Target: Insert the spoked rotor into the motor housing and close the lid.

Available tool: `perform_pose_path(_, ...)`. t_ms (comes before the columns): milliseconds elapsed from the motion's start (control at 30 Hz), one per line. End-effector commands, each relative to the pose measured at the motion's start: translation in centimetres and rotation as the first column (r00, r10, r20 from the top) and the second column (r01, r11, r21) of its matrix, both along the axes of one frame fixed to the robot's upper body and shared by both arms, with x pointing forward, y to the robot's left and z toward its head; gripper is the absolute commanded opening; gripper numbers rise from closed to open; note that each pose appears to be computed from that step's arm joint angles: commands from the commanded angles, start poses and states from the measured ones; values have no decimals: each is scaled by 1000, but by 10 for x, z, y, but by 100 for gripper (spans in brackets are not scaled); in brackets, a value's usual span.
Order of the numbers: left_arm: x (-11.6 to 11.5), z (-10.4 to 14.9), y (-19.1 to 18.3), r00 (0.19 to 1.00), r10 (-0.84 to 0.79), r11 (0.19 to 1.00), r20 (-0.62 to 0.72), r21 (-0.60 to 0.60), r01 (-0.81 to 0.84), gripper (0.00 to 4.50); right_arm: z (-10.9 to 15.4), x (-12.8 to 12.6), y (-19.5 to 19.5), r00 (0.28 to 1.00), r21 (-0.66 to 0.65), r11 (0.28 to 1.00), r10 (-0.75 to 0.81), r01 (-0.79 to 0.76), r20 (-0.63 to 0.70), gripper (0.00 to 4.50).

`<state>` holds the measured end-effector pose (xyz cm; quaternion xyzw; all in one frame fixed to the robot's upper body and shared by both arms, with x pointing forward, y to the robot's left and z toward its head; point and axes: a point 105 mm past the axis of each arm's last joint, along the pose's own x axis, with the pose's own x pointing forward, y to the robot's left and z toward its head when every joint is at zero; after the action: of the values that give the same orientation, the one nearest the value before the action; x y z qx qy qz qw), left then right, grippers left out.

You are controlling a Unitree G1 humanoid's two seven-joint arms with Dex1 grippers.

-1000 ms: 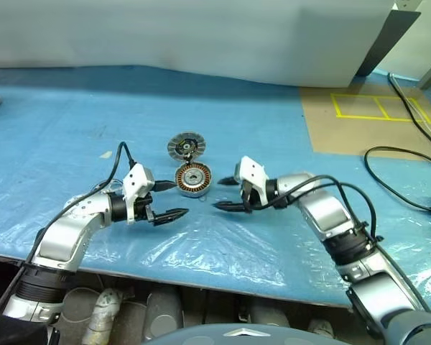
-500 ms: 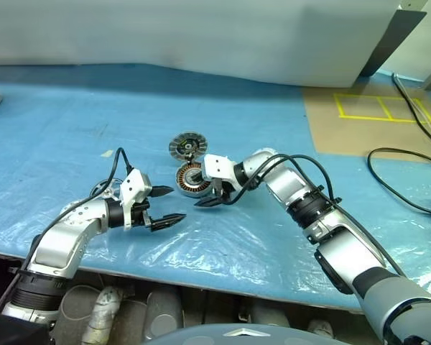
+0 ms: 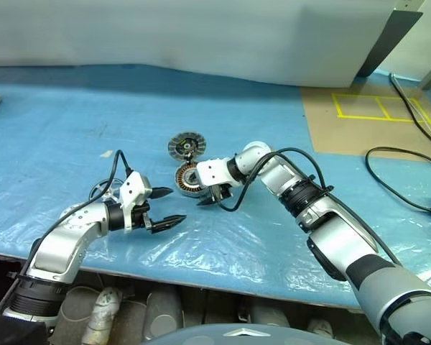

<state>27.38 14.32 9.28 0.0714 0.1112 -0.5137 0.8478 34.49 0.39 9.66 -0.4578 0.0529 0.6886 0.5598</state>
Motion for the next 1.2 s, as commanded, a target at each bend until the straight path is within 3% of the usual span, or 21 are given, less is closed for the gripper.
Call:
perform_pose_path(33,1,6,0,999,-1,1000,39,-8,2,450,8,5,0,1000,-4,1000,-9,9,9,366)
perform_pose_path(200,1,4,-2,999,-4,1000,39,-15,4,450,30,8,2,998,56,998,-32,35,-49,366)
perform_pose_path(933,-1,-4,-4,1000,-1,1000,31,-24,2,450,6,16,-7,999,-68,997,-28,31,45,366)
perform_pose_path(1133,-1,-5,-6,1000,-2,999,27,-34,3,450,1,16,-8,997,-110,994,-6,14,72,183)
perform_pose_path(1200,-1,-5,-7,1000,-2,999,27,-35,2,450,4,16,-5,997,-98,995,-6,14,81,181)
